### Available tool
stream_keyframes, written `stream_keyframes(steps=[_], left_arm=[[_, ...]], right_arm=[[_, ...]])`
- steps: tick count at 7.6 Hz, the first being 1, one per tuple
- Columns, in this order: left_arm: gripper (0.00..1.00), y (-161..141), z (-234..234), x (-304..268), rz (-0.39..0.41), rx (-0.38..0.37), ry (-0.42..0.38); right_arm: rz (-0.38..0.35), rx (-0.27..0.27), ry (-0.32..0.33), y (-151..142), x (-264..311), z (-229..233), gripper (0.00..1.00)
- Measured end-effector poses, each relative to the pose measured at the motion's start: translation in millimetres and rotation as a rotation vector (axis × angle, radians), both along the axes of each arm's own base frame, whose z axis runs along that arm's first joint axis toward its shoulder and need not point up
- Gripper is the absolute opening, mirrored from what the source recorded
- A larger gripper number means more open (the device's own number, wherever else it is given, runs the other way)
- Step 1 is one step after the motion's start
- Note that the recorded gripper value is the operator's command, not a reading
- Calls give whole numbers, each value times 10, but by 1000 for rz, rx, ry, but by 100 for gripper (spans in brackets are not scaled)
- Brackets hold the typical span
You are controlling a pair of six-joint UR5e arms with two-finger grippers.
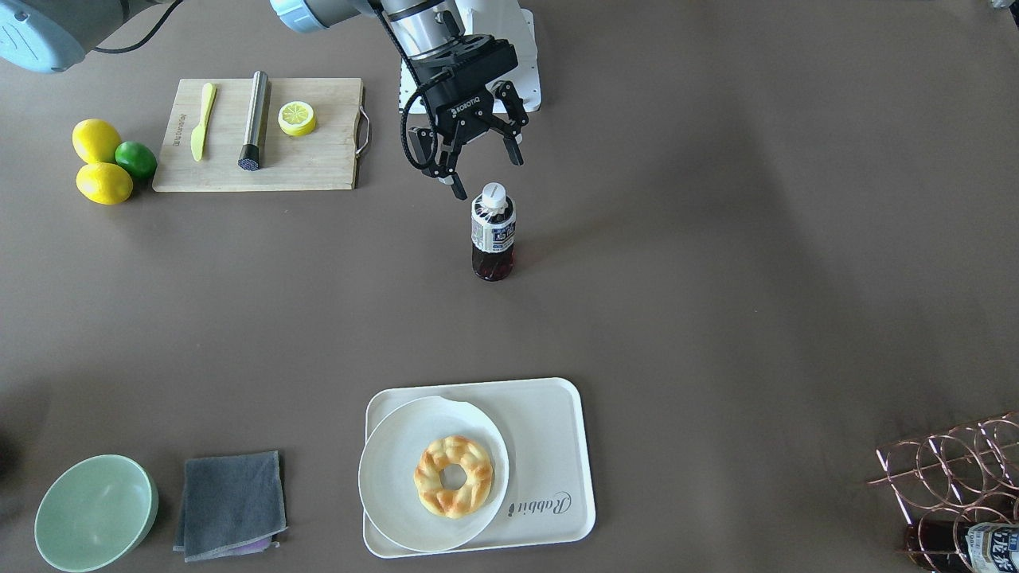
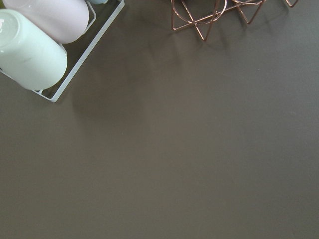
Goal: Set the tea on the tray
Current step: 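Close the right gripper around the tea bottle cap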
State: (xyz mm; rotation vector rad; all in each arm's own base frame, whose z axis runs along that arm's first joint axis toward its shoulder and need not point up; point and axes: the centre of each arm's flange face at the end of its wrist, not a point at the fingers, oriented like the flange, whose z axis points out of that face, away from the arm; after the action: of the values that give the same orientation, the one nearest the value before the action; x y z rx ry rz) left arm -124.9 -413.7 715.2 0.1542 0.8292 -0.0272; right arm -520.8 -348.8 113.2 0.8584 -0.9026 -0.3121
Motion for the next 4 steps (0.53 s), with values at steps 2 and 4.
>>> stream_keyframes(steps=[2,4], left_arm=[[99,17,4,-20,-5,-1,2],[99,20,3,-24,-4,1,2]], right_arm=[[16,-6,-19,32,-115,47,79],[27,-3,-21,59,-155,58,74]])
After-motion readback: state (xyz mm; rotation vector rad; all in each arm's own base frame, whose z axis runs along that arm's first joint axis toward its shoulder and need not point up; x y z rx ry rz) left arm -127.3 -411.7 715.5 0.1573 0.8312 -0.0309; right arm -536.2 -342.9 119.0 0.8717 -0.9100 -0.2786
